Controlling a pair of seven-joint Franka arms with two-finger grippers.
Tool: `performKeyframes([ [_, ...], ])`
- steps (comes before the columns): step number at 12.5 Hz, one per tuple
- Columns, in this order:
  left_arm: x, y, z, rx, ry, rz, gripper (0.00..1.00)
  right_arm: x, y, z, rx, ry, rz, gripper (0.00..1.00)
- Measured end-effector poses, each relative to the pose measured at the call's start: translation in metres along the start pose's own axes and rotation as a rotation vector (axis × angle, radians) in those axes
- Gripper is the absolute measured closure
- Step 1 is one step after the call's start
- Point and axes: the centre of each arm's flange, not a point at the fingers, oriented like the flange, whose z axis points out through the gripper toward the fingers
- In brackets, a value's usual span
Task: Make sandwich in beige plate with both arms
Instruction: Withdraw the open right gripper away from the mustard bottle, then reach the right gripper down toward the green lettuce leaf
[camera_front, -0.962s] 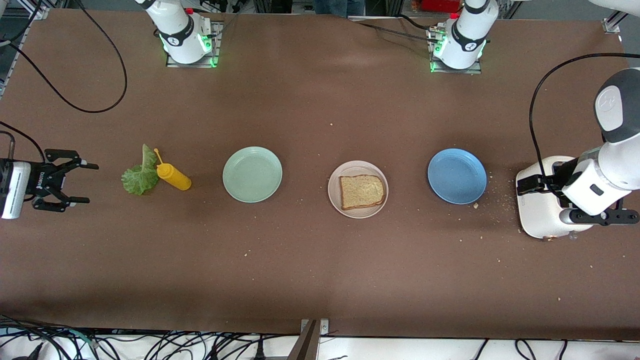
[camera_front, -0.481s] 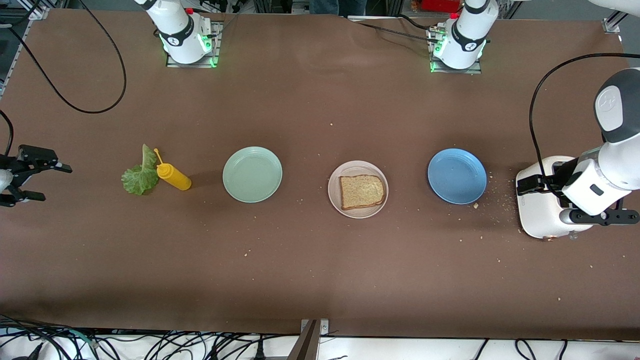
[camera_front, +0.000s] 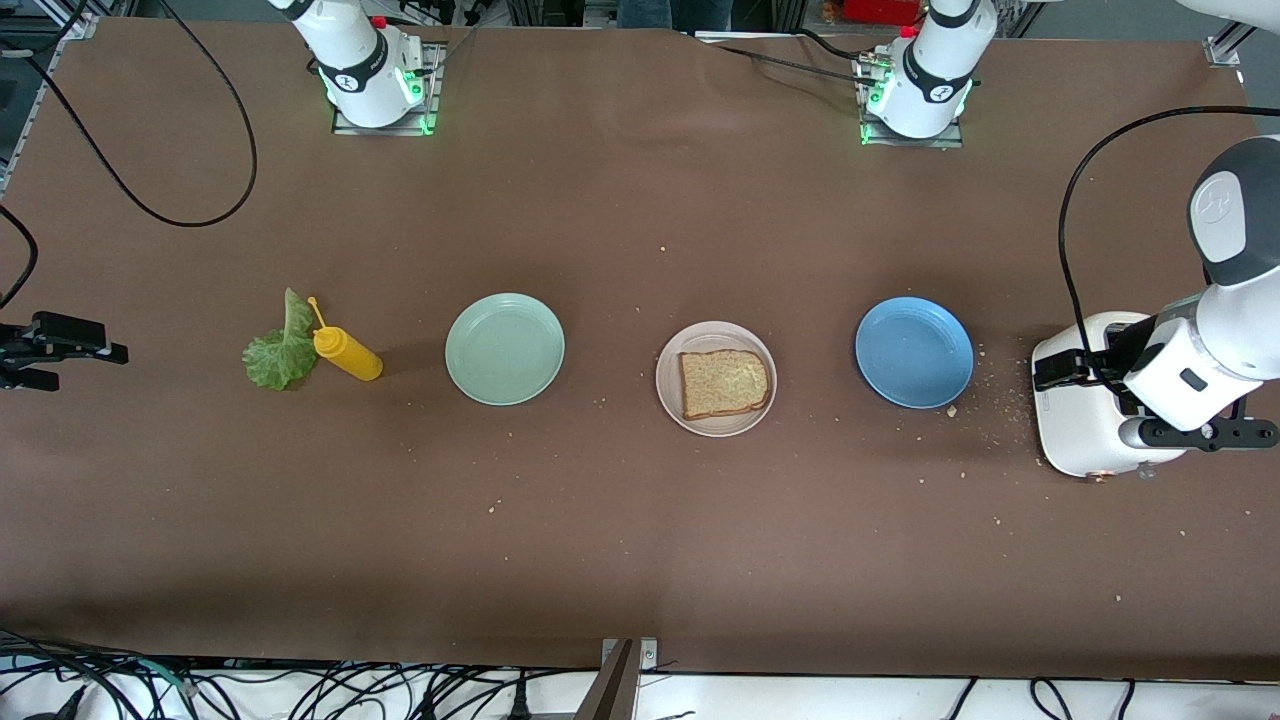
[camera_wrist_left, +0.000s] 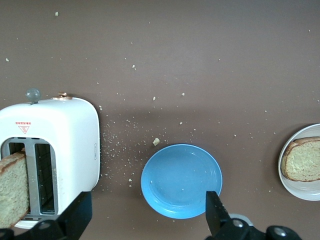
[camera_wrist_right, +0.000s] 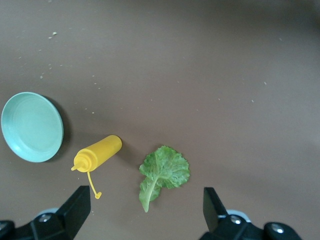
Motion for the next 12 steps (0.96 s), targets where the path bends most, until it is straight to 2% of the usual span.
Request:
performKeyframes([
  [2,0.000,0.000,0.000,0.000,0.000,0.000,0.00,0.001,-0.003,0.001,-0.018,-0.010,0.135,0.00],
  [4,0.000,0.000,0.000,0.000,0.000,0.000,0.00,0.000,-0.004,0.006,-0.066,-0.049,0.259,0.00],
  [6,0.000,0.000,0.000,0.000,0.000,0.000,0.00,0.005,-0.020,0.026,-0.116,-0.104,0.339,0.00],
  [9,0.000,0.000,0.000,0.000,0.000,0.000,0.00,0.012,-0.049,0.065,-0.148,-0.176,0.394,0.00],
  [10,0.000,0.000,0.000,0.000,0.000,0.000,0.00,0.013,-0.056,0.074,-0.169,-0.182,0.405,0.00],
  [12,0.000,0.001,0.000,0.000,0.000,0.001,0.00,0.009,-0.069,0.094,-0.201,-0.152,0.428,0.01],
])
